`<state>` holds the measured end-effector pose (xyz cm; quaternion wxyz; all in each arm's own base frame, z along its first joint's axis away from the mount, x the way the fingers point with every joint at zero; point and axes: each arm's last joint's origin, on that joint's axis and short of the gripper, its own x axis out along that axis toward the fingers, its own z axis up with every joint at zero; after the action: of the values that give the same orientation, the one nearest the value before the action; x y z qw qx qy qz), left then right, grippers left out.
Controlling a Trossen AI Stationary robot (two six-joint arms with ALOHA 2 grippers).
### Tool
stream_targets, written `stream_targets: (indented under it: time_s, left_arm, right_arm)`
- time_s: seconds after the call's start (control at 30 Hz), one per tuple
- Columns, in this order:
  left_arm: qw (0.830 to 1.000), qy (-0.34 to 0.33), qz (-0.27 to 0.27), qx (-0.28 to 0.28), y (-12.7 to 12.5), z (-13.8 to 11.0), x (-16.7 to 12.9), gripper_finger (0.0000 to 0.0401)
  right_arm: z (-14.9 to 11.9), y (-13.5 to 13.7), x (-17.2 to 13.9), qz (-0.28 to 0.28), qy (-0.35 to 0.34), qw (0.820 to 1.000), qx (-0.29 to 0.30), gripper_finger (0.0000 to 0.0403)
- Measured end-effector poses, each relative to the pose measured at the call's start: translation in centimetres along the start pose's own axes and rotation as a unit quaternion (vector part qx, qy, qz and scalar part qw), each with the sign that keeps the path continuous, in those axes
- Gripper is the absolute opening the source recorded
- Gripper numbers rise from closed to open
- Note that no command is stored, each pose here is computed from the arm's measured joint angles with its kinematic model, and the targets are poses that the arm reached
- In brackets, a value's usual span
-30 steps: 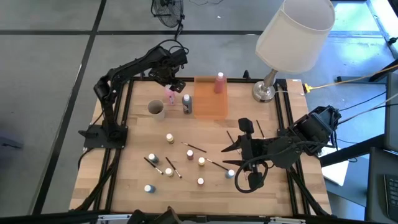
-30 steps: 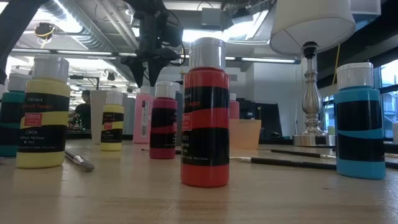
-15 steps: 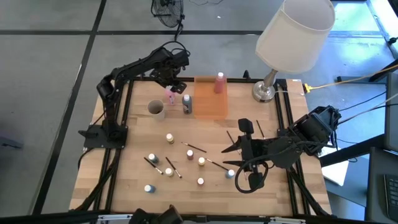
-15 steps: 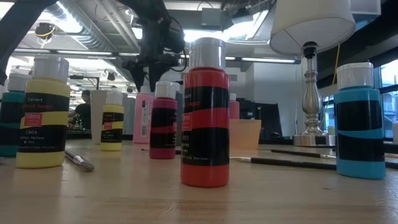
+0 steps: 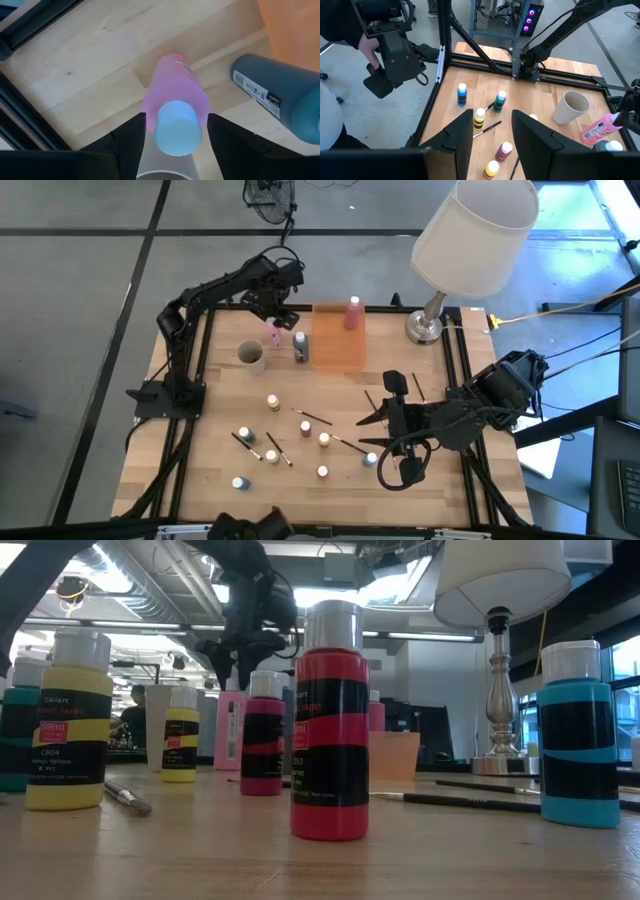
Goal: Pick & Place Paint Supplies
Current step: Put the large pink paint bottle into the orange bin
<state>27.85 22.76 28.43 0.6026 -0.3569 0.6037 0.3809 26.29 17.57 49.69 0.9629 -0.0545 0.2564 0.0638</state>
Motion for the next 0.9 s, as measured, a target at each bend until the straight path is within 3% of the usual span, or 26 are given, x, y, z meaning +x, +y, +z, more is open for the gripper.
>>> stream_targets:
  time_s: [0.67,0.9]
  left_arm:
    - [0.999,-0.009,0.004,0.030,0.30,0.27,0.01,0.0120]
    - [0.998,-0.006,-0.001,0.065,0.28,0.26,0.00,0.0119]
  right_arm:
    - [-0.04,0.00,0.00,0.001,0.002,1.000,0.001,0.0138]
    - [-0.03,0.00,0.00,0.000,0.002,1.000,0.001,0.0138]
